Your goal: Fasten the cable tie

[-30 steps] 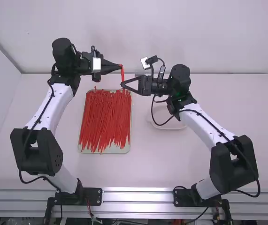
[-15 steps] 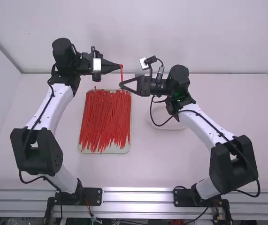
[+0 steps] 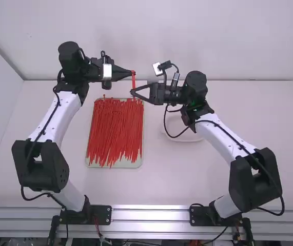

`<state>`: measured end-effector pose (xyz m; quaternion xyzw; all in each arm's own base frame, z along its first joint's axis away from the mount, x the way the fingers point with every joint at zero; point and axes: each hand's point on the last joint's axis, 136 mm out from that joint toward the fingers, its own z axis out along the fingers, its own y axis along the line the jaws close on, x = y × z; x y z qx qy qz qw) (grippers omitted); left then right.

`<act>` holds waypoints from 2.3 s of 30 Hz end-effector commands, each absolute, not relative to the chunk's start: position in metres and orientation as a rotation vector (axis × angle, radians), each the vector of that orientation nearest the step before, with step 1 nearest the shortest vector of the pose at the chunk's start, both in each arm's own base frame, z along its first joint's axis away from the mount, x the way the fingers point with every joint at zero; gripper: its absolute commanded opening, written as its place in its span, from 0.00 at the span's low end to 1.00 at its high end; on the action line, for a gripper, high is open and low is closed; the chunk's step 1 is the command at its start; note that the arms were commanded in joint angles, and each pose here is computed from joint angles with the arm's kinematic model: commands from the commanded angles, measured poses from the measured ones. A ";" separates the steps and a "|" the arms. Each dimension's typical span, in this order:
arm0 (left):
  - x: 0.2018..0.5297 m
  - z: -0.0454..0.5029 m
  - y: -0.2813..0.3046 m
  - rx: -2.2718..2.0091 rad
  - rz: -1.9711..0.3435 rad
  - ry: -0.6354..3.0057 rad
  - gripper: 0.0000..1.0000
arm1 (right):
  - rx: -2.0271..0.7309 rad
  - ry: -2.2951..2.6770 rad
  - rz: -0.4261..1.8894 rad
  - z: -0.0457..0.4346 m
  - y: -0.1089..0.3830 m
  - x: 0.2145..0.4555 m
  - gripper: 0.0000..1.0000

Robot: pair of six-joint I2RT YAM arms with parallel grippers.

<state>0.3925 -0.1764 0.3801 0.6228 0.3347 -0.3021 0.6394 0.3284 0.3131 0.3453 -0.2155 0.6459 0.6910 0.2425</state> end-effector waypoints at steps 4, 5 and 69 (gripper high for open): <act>0.390 0.380 -0.182 1.430 -0.686 0.744 0.02 | -0.598 1.751 1.887 0.350 0.313 0.328 0.00; 0.390 0.380 -0.181 1.429 -0.684 0.746 0.02 | -0.598 1.750 1.887 0.350 0.313 0.329 0.00; 0.362 0.373 -0.213 1.467 -0.892 0.741 0.02 | -0.502 1.621 1.782 0.378 0.251 0.368 0.27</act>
